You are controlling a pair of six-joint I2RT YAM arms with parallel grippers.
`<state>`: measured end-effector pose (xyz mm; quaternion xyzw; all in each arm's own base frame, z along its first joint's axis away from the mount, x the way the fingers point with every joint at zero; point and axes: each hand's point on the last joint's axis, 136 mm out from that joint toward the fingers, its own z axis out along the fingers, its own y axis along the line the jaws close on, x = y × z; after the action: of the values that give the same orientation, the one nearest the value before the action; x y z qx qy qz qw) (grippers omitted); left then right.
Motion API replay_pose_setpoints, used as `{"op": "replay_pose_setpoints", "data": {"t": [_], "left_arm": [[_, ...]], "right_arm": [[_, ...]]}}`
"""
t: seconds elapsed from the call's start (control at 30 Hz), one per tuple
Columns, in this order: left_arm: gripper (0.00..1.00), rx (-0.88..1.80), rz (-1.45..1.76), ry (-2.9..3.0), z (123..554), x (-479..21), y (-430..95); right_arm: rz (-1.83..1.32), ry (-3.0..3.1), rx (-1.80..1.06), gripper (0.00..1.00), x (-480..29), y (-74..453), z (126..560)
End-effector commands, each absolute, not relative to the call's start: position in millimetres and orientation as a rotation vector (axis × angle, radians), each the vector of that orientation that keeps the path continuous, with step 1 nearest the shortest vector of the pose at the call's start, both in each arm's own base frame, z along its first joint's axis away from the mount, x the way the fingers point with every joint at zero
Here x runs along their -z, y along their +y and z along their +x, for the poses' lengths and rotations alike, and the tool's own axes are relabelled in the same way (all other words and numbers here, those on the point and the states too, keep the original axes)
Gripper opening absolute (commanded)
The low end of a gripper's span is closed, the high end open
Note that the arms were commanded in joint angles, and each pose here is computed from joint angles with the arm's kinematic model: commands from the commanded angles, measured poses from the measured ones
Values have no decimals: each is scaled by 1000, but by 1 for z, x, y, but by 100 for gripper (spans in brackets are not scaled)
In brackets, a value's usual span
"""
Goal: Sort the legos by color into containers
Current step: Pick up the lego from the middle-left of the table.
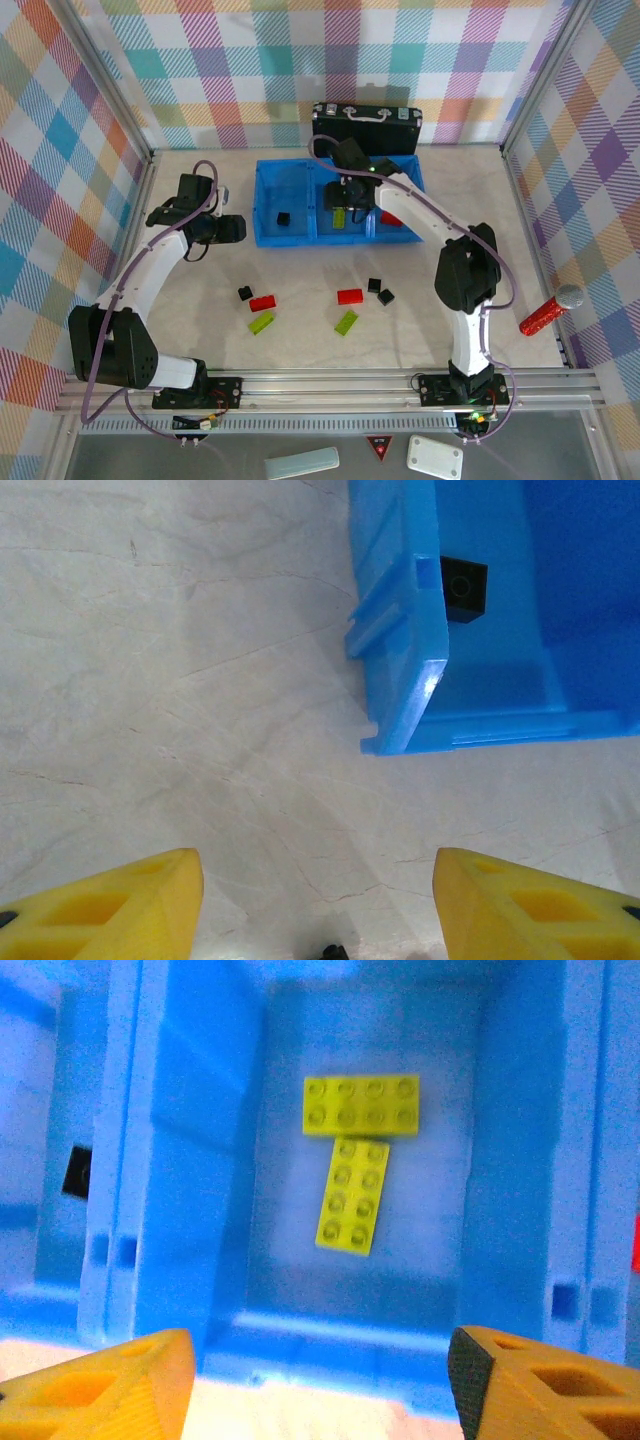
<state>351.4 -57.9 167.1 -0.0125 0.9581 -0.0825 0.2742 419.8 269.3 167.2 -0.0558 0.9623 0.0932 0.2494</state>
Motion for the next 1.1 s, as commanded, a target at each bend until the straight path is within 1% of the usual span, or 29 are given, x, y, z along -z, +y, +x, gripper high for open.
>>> {"op": "replay_pose_setpoints", "data": {"t": [0.0, 0.17, 0.37, 0.53, 0.77, 1.07], "left_arm": [[62, 262, -85, 2572, 352, -171, -64], [62, 243, -103, 2623, 343, -174, -75], [61, 202, -148, 2678, 319, -161, -81], [59, 160, -231, 2717, 297, -137, -79], [59, 120, -314, 2744, 280, -104, -78], [58, 118, -361, 2803, 265, -67, -86]], "right_arm": [[-153, 2594, -329, 69, -185, 268, 402], [-141, 2606, -355, 68, -182, 254, 375], [-126, 2620, -365, 68, -173, 235, 345], [-117, 2639, -348, 68, -165, 218, 323], [-83, 2654, -326, 68, -156, 199, 300], [-60, 2669, -312, 68, -148, 189, 288]]}}
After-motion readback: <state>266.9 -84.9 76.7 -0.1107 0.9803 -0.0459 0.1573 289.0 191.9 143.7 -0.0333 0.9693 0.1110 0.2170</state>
